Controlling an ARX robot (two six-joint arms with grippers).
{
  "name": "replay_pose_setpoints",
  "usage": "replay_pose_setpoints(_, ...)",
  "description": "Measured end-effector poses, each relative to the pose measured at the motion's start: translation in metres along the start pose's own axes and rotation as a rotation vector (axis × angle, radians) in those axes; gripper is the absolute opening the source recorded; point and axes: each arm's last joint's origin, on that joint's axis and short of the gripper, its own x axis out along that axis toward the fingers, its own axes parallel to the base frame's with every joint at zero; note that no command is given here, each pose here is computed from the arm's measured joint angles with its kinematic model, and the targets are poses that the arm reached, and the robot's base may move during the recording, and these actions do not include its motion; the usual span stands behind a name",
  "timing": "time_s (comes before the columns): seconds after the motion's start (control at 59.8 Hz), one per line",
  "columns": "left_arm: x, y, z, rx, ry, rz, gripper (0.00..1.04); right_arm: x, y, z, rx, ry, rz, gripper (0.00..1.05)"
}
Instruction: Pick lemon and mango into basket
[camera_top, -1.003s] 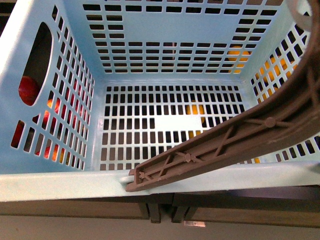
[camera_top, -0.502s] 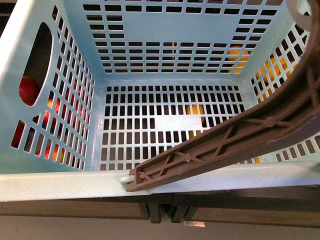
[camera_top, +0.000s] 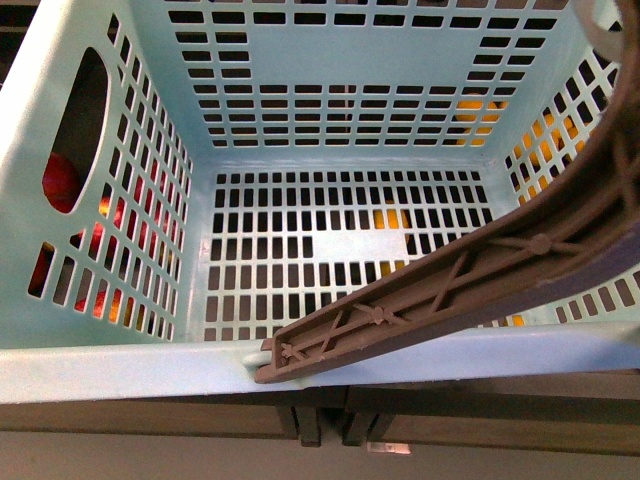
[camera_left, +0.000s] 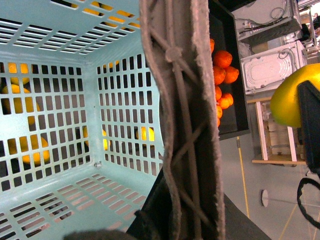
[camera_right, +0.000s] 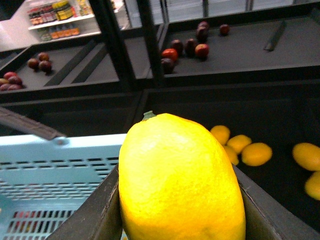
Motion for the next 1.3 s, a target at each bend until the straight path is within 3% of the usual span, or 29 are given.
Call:
replay_pose_setpoints(0.184,0.0,0.0,0.0,0.0,0.001,-0.001,0.05,0.002,0.044,-0.032,0.013,0.085,0.1,0.47)
replay_pose_setpoints(0.418,0.0,0.0,0.0,0.0,0.001,-0.001,0.05,-0.006,0.065,-0.059,0.028,0.156,0.163,0.49)
replay_pose_setpoints(0.602,0.0,0.0,0.0,0.0,0.0,0.0,0.05,-0.019,0.066,-0.058,0.061,0.144,0.157,0.81)
replay_pose_setpoints(0.736,0.0,0.0,0.0,0.001,0.008,-0.003,0.05,-0.032,0.058,-0.054,0.091,0.119,0.122,0.98)
replay_pose_setpoints(0.903,0.001,0.001,0.0,-0.001,0.001,0.004,0.05,-0.058,0.042,-0.049,0.133,0.054,0.001,0.96)
replay_pose_setpoints(1.02,0.0,0.001,0.0,-0.001,-0.001,0.005,0.05,-0.063,0.041,-0.047,0.144,0.022,-0.012,0.96)
replay_pose_setpoints(1.12,0.001,0.0,0.0,-0.001,0.004,0.001,0.05,-0.064,0.036,-0.055,0.01,-0.129,-0.154,0.8)
replay_pose_setpoints(1.304,0.001,0.001,0.0,0.0,0.002,0.003,0.05,-0.074,0.028,-0.075,-0.101,-0.163,-0.186,0.49)
